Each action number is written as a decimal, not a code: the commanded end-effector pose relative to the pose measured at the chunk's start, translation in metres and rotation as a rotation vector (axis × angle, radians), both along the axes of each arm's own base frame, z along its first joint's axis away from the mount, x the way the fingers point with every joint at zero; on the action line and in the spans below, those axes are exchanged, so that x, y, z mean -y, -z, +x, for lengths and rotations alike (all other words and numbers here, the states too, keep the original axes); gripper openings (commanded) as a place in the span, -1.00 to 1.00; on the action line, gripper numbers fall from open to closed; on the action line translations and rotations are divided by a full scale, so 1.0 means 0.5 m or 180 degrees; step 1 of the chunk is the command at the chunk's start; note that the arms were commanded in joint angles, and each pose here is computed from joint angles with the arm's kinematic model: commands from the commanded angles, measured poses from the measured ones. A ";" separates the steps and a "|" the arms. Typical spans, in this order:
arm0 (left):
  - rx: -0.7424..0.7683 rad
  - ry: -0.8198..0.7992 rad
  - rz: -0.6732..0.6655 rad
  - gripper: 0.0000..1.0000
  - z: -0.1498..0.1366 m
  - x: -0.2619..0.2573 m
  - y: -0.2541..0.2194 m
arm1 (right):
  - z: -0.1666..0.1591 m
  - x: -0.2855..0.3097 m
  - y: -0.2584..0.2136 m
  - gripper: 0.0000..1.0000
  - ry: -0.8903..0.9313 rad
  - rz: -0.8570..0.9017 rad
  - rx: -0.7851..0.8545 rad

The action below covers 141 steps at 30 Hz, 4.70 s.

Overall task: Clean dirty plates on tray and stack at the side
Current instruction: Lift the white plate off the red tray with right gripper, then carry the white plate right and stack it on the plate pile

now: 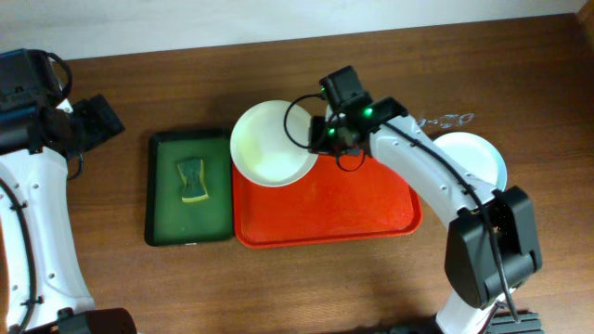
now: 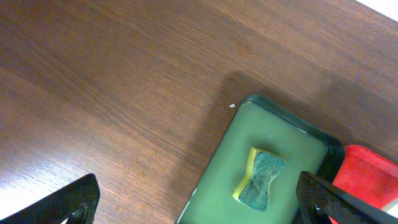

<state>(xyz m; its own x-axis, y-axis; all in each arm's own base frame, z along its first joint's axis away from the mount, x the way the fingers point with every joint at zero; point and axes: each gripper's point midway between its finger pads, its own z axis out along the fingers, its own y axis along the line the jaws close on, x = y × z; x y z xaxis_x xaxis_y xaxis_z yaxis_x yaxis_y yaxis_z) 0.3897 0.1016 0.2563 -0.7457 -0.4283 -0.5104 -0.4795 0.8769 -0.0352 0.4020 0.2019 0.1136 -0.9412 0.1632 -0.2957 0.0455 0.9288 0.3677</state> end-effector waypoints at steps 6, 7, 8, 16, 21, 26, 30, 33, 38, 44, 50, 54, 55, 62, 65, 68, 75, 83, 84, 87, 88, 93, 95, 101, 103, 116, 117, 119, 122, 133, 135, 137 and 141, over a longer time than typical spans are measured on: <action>0.0041 -0.0053 0.0014 0.98 -0.004 -0.005 -0.012 | -0.017 -0.151 -0.049 -0.92 -0.0190 -0.0653 0.0934; 0.0041 -0.0051 0.0014 0.98 -0.004 -0.005 -0.012 | -0.024 -0.164 -0.054 -0.92 -0.0206 -0.0735 0.1033; 0.0042 -0.0051 0.0014 0.98 -0.004 -0.005 -0.012 | -0.032 -0.176 -0.058 -0.92 -0.0223 -0.0815 0.1121; 0.0041 -0.0051 0.0014 0.98 -0.004 -0.005 -0.012 | -0.054 -0.254 -0.149 -0.92 -0.0763 -0.1730 0.2248; 0.0042 -0.0051 0.0013 0.98 -0.004 -0.005 -0.012 | -0.071 -0.305 -0.245 -0.92 -0.1115 -0.2473 0.3036; 0.0041 -0.0051 0.0013 0.98 -0.004 -0.005 -0.012 | -0.115 -0.352 -0.323 -0.92 -0.1271 -0.2952 0.3529; 0.0029 -0.0053 0.0011 0.98 -0.006 -0.005 -0.011 | -0.143 -0.370 -0.357 -0.92 -0.1287 -0.3145 0.3704; 0.0024 -0.0051 0.0009 0.98 -0.006 -0.004 -0.011 | -0.145 -0.371 -0.376 -0.92 -0.1264 -0.3240 0.3775; 0.0019 -0.0051 0.0009 0.98 -0.007 -0.004 -0.010 | -0.144 -0.372 -0.380 -0.92 -0.1240 -0.3218 0.3793; 0.0019 -0.0051 0.0009 0.98 -0.007 -0.004 -0.010 | -0.110 -0.334 -0.324 -0.92 -0.0618 -0.2465 0.3462; 0.0019 -0.0051 0.0009 0.99 -0.007 -0.004 -0.010 | -0.054 -0.284 -0.171 -0.92 -0.0529 -0.1421 0.2381; 0.0019 -0.0051 0.0009 0.98 -0.007 -0.004 -0.010 | -0.010 -0.216 -0.132 -0.92 -0.0245 -0.0945 0.1792; 0.0019 -0.0051 0.0009 0.98 -0.007 -0.004 -0.010 | -0.001 -0.193 -0.129 -0.92 -0.0153 -0.0839 0.1662; 0.0020 -0.0051 0.0008 0.99 -0.007 -0.004 -0.010 | 0.054 0.027 -0.110 -0.92 0.0349 -0.0187 0.0716; 0.0019 -0.0051 0.0009 0.98 -0.007 -0.004 -0.010 | 0.054 0.164 -0.082 -0.92 0.0733 -0.0062 0.0253; 0.0019 -0.0051 0.0009 0.98 -0.007 -0.004 -0.010 | 0.033 0.317 -0.056 -0.92 0.1241 -0.0152 -0.0106; 0.0019 -0.0051 0.0009 0.98 -0.007 -0.004 -0.010 | -0.112 0.660 -0.022 -0.92 0.2211 -0.0315 -0.0791; 0.0019 -0.0051 0.0009 0.98 -0.007 -0.004 -0.010 | -0.219 0.761 -0.005 -0.92 0.2611 -0.0298 -0.1161; 0.0020 -0.0051 0.0008 0.98 -0.007 -0.004 -0.010 | -0.230 0.766 -0.002 -0.92 0.2619 -0.0388 -0.1222; 0.0019 -0.0051 0.0009 0.99 -0.007 -0.004 -0.010 | -0.252 0.764 0.009 -0.92 0.2592 -0.0574 -0.1374; 0.0019 -0.0051 0.0009 0.98 -0.007 -0.004 -0.010 | -0.258 0.764 0.015 -0.92 0.2589 -0.0609 -0.1414; 0.0019 -0.0051 0.0009 0.98 -0.007 -0.004 -0.010 | -0.272 0.774 0.045 -0.91 0.2615 -0.0750 -0.1456; 0.0020 -0.0051 0.0008 0.98 -0.007 -0.004 -0.010 | -0.266 0.776 0.050 -0.56 0.2620 -0.0736 -0.1409; 0.0019 -0.0051 0.0009 0.98 -0.007 -0.004 -0.010 | -0.239 0.755 0.049 0.21 0.2356 -0.0514 -0.1252; 0.0019 -0.0051 0.0009 0.98 -0.007 -0.004 -0.010 | -0.242 0.754 0.050 0.41 0.2246 -0.0541 -0.1257; 0.0019 -0.0051 0.0009 0.98 -0.007 -0.004 -0.010 | -0.244 0.553 0.027 0.21 0.1153 0.0308 -0.1492; 0.0019 -0.0051 0.0009 0.99 -0.007 -0.004 -0.010 | -0.231 0.530 0.028 0.21 0.1011 0.0260 -0.1449; 0.0019 -0.0051 0.0009 0.99 -0.007 -0.004 -0.010 | -0.202 0.491 0.030 0.22 0.0765 0.0170 -0.1306; 0.0019 -0.0051 0.0009 0.98 -0.007 -0.004 -0.010 | -0.169 0.425 0.032 0.33 0.0391 0.0047 -0.1135; 0.0019 -0.0051 0.0009 0.98 -0.007 -0.004 -0.010 | -0.177 0.275 0.032 0.97 -0.0354 -0.0095 -0.1095; 0.0019 -0.0051 0.0009 0.98 -0.007 -0.004 -0.010 | -0.177 0.276 0.032 0.97 -0.0350 -0.0094 -0.1096; 0.0020 -0.0051 0.0008 0.98 -0.007 -0.004 -0.010 | -0.177 0.276 0.033 0.97 -0.0350 -0.0094 -0.1097; 0.0019 -0.0051 0.0009 0.98 -0.007 -0.004 -0.010 | -0.177 0.276 0.032 0.97 -0.0350 -0.0093 -0.1092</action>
<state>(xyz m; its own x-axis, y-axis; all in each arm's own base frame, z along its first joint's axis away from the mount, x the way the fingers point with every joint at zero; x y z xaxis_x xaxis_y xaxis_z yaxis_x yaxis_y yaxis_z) 0.3873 0.1014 0.2549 -0.7510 -0.4300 -0.5011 -0.4807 0.8763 -0.0315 0.3146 0.0613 0.0906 -0.9958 0.0672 0.0629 0.0837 0.9461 0.3130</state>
